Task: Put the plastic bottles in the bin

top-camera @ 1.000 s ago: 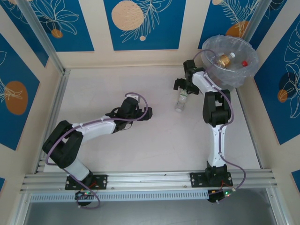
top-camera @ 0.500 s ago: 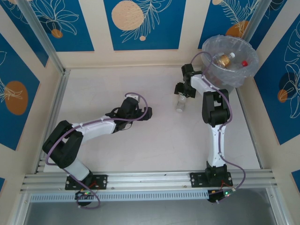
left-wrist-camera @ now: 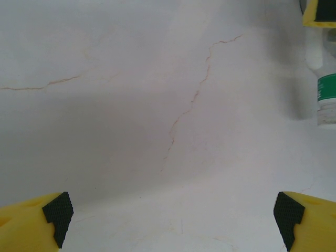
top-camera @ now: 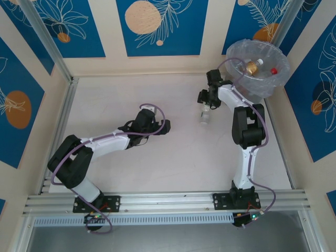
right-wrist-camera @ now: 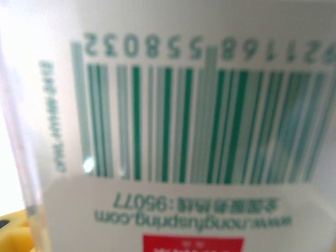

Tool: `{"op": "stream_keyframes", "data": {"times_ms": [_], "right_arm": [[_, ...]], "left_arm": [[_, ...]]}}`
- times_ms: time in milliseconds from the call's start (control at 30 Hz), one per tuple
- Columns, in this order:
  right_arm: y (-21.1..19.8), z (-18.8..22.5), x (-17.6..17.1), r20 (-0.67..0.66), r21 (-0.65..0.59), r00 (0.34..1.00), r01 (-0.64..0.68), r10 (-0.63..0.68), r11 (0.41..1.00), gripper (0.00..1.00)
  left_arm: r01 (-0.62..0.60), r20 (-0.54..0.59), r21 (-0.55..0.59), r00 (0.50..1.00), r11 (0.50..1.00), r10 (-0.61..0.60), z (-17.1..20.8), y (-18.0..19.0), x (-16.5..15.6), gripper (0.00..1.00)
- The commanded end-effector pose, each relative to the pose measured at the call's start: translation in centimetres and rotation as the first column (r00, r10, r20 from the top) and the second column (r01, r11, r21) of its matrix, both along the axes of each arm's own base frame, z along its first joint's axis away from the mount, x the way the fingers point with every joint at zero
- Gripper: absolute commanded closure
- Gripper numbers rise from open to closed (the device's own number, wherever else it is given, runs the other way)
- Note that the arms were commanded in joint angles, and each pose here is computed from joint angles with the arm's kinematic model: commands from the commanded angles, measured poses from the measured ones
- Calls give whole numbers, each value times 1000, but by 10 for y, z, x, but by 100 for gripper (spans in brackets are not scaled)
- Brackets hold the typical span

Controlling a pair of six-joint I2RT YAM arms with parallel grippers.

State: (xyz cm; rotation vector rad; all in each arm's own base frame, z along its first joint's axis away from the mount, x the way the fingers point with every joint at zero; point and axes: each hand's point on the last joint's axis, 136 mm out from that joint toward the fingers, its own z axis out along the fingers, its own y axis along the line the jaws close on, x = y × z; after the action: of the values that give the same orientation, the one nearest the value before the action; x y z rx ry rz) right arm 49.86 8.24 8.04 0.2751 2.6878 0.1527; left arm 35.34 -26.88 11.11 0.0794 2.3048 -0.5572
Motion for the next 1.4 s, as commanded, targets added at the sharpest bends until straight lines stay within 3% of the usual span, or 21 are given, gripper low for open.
{"op": "stream_keyframes", "data": {"times_ms": [0, 467, 900, 1367], "right_arm": [[7, 36, 2, 90, 40, 996, -31, 27, 999, 37], [10, 144, -22, 391, 91, 919, -94, 51, 991, 40], [-2, 265, -42, 667, 181, 745, -144, -14, 973, 41], [-92, 330, -35, 758, 421, 558, -19, -339, 907, 41]], "left_arm": [[-19, -8, 7, 1000, 1000, 19, -2, 7, 0, 0], [-61, 4, -29, 998, 998, 61, 7, 12, 4, 0], [-78, -16, -58, 997, 995, 77, 5, 12, 4, 1], [-78, -27, -78, 997, 994, 76, 6, 9, 6, 1]]}}
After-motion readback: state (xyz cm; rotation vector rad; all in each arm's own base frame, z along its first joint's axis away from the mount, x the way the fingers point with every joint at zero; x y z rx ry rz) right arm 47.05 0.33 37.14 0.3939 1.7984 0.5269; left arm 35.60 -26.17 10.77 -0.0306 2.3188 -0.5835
